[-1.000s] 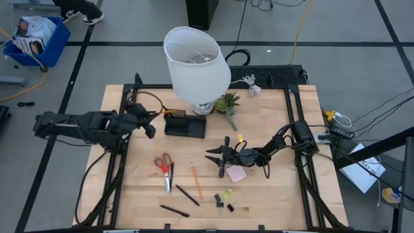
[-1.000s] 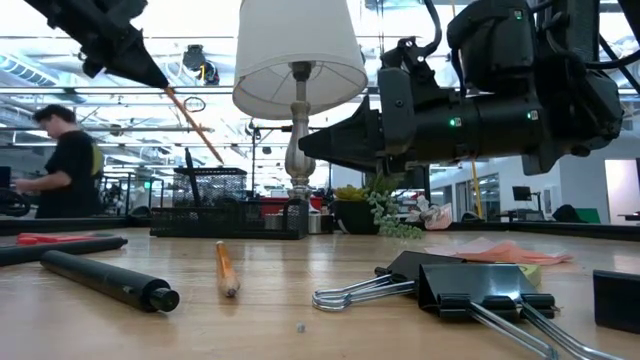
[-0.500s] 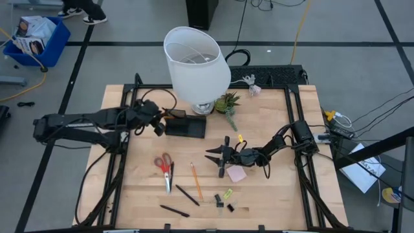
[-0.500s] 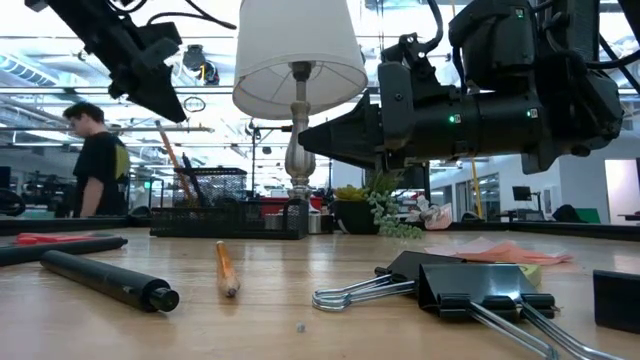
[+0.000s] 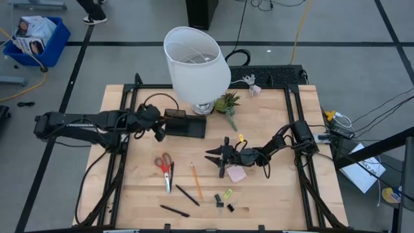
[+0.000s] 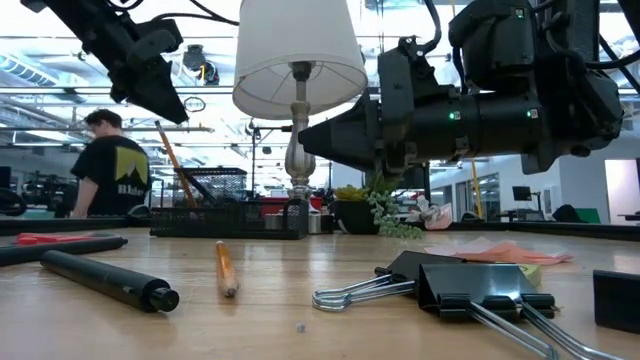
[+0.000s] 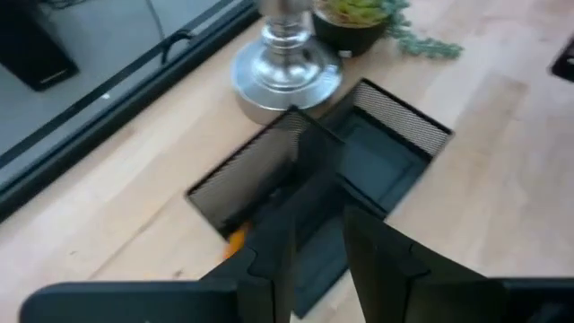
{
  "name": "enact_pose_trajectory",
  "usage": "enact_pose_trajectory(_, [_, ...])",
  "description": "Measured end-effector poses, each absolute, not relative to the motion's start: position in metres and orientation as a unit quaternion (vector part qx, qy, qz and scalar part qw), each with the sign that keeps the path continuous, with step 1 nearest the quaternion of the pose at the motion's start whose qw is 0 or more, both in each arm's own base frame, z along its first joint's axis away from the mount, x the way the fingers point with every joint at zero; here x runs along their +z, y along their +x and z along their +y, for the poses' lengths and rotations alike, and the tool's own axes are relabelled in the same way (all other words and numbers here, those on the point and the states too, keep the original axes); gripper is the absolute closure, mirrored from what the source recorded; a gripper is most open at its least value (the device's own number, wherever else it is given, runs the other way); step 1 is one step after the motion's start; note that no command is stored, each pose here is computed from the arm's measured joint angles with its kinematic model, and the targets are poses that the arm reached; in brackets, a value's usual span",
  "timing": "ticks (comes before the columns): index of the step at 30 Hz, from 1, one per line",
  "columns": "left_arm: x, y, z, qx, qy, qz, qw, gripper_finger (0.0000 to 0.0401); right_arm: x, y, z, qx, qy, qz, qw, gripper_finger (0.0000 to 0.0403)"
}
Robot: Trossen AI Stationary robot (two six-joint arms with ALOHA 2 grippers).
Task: Pick and place office supplies into organizer
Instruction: Put the pink sticky note into the black desk organizer
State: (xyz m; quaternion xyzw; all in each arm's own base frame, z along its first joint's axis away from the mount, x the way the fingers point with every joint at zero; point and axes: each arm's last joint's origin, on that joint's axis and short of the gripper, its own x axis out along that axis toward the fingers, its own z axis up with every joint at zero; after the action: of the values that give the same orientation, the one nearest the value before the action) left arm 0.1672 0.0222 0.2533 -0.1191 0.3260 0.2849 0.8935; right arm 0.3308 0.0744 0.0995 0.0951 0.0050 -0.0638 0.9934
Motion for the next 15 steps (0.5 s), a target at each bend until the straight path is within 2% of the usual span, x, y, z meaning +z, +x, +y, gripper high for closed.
enact_pose_trajectory(4, [0.251, 0.172, 0.009, 0.246, -0.113, 0.307, 0.912, 0.0304, 0.1, 0.331, 0.077, -0.017, 0.121, 0.005, 0.992, 0.0303])
enact_pose_trajectory(15, [0.247, 0.175, -0.035, 0.182, -0.068, 0.242, 0.951, 0.0304, 0.091, 0.331, 0.077, -0.022, 0.111, 0.049, 0.992, 0.0303])
